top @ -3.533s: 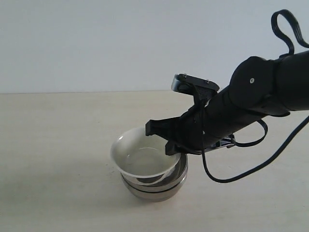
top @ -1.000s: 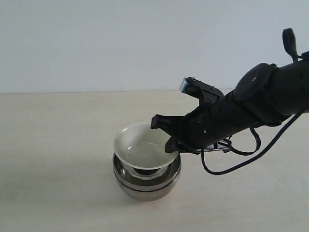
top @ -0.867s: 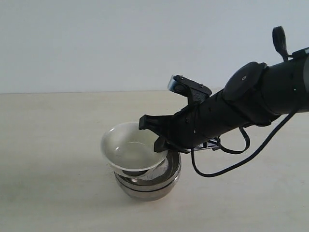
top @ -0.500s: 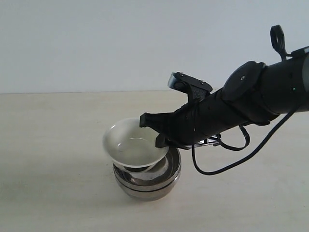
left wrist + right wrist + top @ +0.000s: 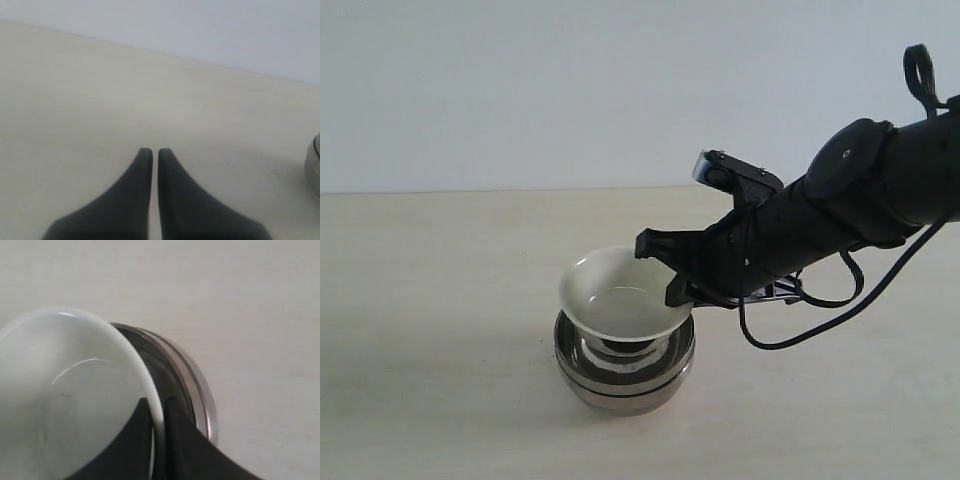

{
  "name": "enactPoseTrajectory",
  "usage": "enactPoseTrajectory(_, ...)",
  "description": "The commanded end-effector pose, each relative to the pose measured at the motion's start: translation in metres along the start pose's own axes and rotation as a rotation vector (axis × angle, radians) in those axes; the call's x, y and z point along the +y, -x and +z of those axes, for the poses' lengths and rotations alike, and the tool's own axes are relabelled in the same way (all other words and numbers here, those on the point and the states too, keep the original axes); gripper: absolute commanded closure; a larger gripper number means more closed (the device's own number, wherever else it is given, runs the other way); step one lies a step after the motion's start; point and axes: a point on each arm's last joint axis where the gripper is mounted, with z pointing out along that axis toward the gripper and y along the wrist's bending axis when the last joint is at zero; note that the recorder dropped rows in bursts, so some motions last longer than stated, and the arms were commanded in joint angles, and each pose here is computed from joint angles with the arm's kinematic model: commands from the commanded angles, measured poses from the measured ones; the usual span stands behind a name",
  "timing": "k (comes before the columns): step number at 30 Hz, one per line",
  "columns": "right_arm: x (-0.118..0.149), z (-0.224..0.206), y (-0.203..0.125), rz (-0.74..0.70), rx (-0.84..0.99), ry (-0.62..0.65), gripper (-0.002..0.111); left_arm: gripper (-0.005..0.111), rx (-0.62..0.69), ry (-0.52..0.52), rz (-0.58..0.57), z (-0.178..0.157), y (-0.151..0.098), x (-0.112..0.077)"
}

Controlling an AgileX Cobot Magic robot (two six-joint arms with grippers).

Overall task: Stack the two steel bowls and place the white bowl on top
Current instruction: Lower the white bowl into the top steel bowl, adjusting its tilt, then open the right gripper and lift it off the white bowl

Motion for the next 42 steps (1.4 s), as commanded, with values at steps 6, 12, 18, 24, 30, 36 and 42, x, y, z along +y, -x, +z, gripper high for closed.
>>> enactPoseTrajectory(6,-0.001,-0.002,0.000,0.013,0.013,-0.009,0.108,0.103,-0.001,0.000,0.003,0.000,-0.001,0.000)
enactPoseTrajectory(12,-0.001,-0.003,-0.002,-0.001,0.038,-0.012,0.054,0.103,-0.001,0.000,0.003,0.000,-0.001,0.000)
enactPoseTrajectory(18,0.000,-0.003,-0.004,-0.042,0.058,-0.006,0.073,0.103,-0.001,0.000,0.003,0.000,-0.001,0.000)
enactPoseTrajectory(24,0.000,-0.003,-0.006,-0.058,0.087,0.003,0.091,0.103,-0.001,0.000,0.003,0.000,-0.001,0.000)
enactPoseTrajectory(30,0.003,-0.011,-0.006,-0.109,0.086,0.006,0.073,0.103,-0.001,0.000,0.003,0.000,-0.001,0.000)
enactPoseTrajectory(36,0.013,-0.038,-0.001,-0.174,0.033,0.002,0.073,0.103,-0.001,0.000,0.003,0.000,-0.001,0.000)
enactPoseTrajectory(42,0.015,-0.047,-0.001,-0.180,0.037,-0.009,0.075,0.103,-0.001,0.000,0.003,0.000,-0.001,0.000)
